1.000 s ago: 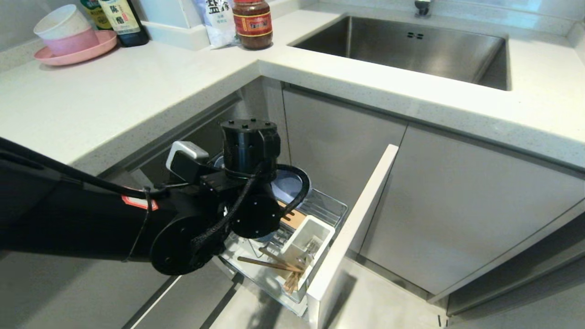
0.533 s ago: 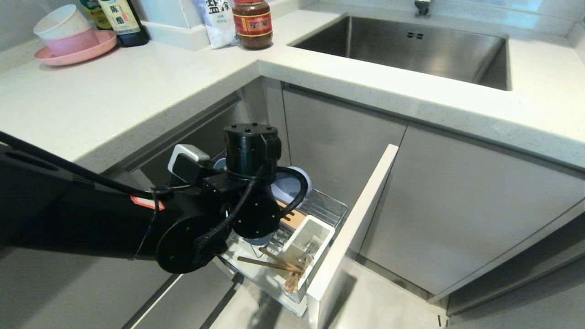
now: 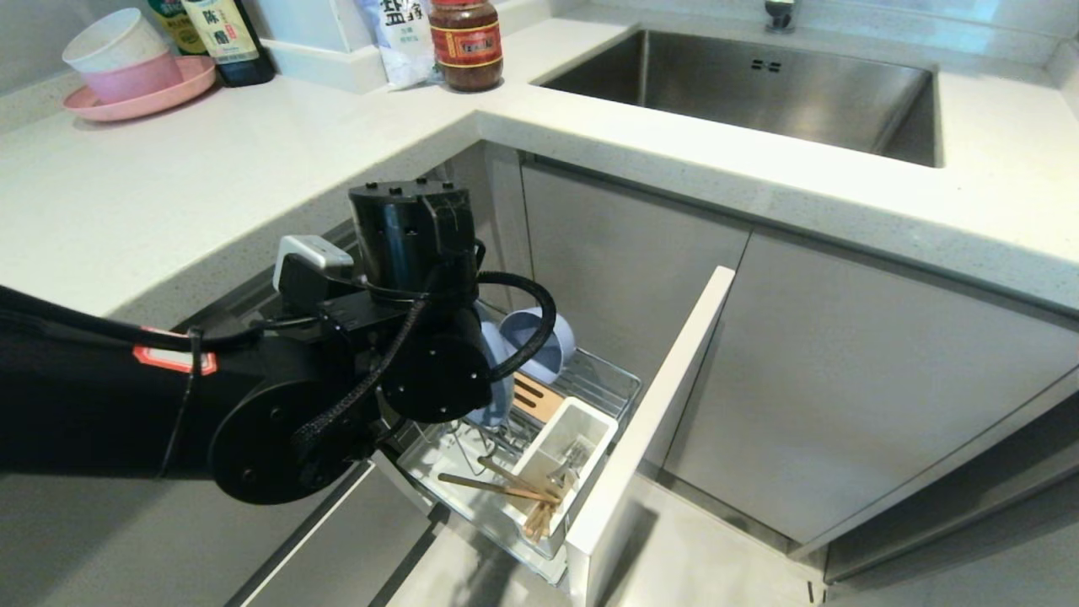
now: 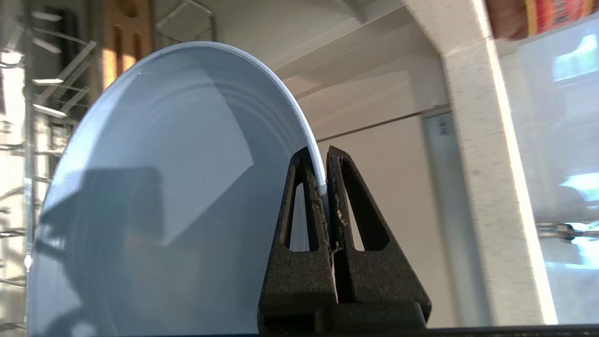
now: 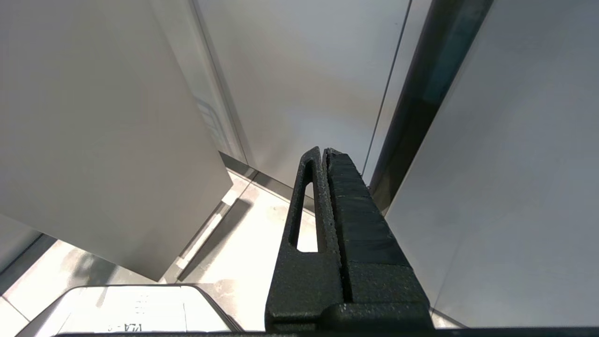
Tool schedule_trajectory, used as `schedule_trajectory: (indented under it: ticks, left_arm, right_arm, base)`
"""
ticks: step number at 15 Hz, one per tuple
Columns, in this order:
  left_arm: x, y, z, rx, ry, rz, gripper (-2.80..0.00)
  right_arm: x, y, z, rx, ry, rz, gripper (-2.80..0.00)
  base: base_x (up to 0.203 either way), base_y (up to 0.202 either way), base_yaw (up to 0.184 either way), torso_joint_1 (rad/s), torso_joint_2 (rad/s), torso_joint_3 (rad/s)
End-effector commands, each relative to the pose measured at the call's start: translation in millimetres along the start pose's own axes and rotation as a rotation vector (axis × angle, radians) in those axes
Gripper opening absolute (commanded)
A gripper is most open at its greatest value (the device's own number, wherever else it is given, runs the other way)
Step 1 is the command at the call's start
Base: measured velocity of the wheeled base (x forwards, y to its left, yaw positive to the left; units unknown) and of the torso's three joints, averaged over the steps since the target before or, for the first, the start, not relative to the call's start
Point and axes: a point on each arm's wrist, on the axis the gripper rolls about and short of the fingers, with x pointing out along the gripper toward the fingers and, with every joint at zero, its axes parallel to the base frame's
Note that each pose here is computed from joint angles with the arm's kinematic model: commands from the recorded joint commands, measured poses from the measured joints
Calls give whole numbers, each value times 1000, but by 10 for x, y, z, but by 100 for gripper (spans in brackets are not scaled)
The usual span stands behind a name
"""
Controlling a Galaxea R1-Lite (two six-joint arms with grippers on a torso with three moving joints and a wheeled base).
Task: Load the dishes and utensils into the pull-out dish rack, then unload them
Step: Pick up the plate and place it in the cupboard
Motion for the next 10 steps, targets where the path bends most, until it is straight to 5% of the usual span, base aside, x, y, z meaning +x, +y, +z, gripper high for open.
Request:
schedule_trajectory:
  ticks: [1, 10]
  left_arm:
    - [-18, -9, 41, -27, 0, -8, -280]
    - [42, 214, -134, -23, 46, -8, -280]
  right_arm:
    - [-2, 0, -5, 0, -3, 0, -280]
    - [-2, 0, -5, 0, -3, 0, -280]
  base:
    - [0, 0, 0, 0, 0, 0]
    - [0, 0, 0, 0, 0, 0]
